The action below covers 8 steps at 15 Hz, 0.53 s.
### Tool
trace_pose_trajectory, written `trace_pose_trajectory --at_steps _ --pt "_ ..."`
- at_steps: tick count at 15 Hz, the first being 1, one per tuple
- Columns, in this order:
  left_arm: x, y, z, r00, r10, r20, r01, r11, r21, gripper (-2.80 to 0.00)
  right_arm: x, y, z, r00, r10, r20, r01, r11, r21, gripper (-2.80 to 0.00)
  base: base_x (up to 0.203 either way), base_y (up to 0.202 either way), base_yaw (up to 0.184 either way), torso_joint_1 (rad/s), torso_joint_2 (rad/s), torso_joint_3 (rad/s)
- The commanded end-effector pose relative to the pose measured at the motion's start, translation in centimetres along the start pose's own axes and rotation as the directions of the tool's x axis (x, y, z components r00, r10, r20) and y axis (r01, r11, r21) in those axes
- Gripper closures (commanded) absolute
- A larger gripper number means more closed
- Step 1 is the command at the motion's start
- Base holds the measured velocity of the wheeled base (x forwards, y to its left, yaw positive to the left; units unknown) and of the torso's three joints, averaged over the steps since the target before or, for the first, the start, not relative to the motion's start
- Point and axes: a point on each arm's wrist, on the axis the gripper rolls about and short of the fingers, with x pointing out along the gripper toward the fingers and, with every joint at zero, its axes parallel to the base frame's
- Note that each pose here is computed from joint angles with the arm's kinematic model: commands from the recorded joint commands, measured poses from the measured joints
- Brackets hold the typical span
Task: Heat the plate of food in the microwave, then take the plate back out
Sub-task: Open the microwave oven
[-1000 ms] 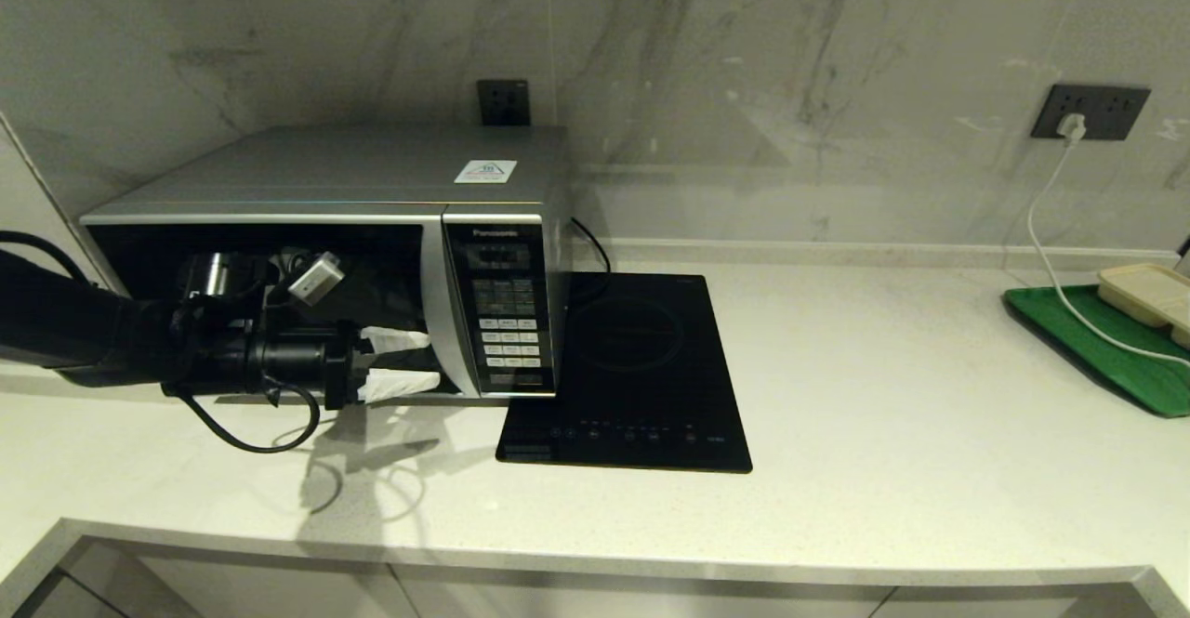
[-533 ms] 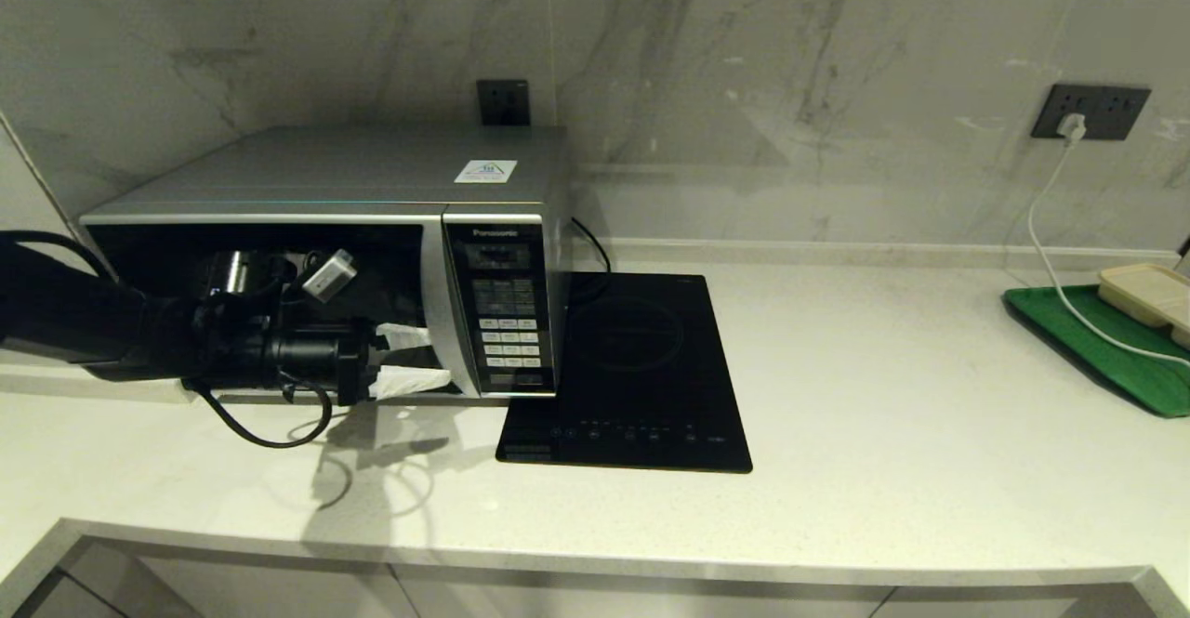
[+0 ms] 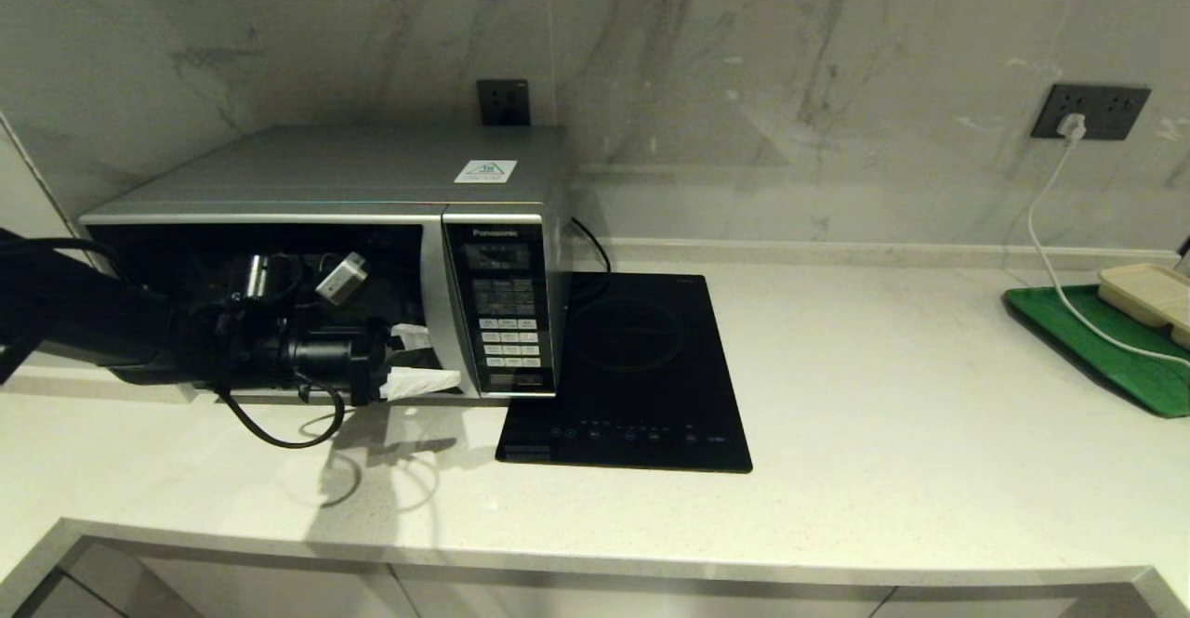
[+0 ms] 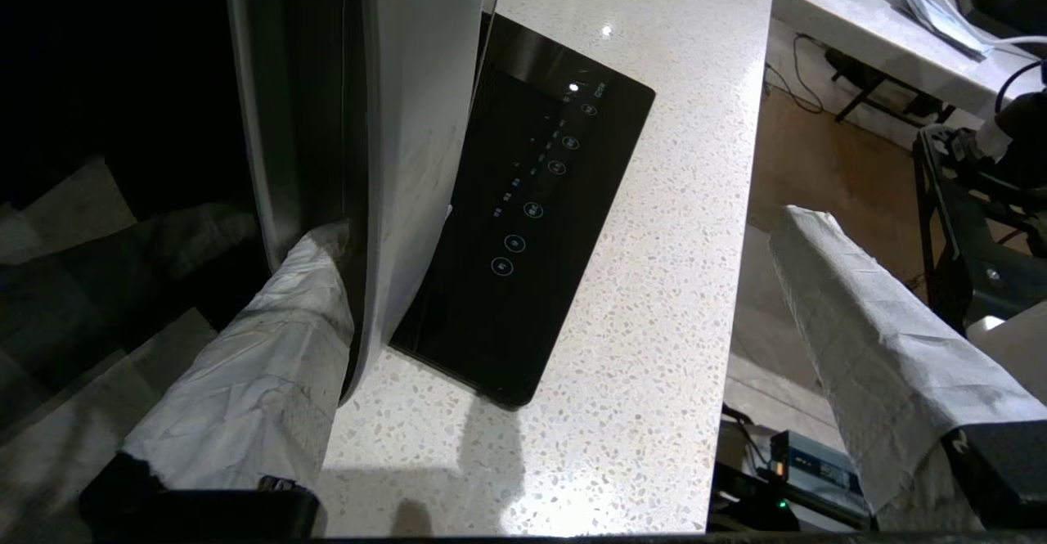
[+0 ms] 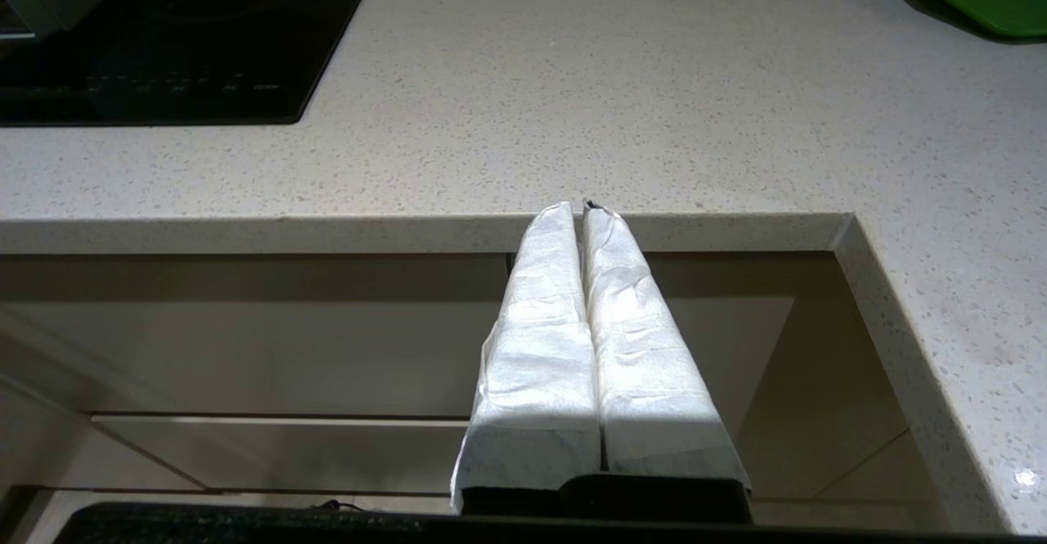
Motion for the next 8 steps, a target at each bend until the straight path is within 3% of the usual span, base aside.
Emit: trace_pose_trajectory --at_steps 1,8 --pt "0.1 0.0 -0.3 1.000 -0.011 0.002 0.011 1.000 -0.007 -2.80 0.0 0.0 0.0 1.000 0.000 -0.002 0.000 1.000 0.001 0.00 0.000 0.000 0.000 0.000 0.00 0.000" --pt "1.3 -0.5 -0.6 0.997 -0.079 0.016 0.079 0.996 -0.030 -2.80 0.0 0.0 0.0 1.000 0.000 -0.002 0.000 1.000 0.001 0.00 0.000 0.000 0.000 0.000 0.00 0.000"
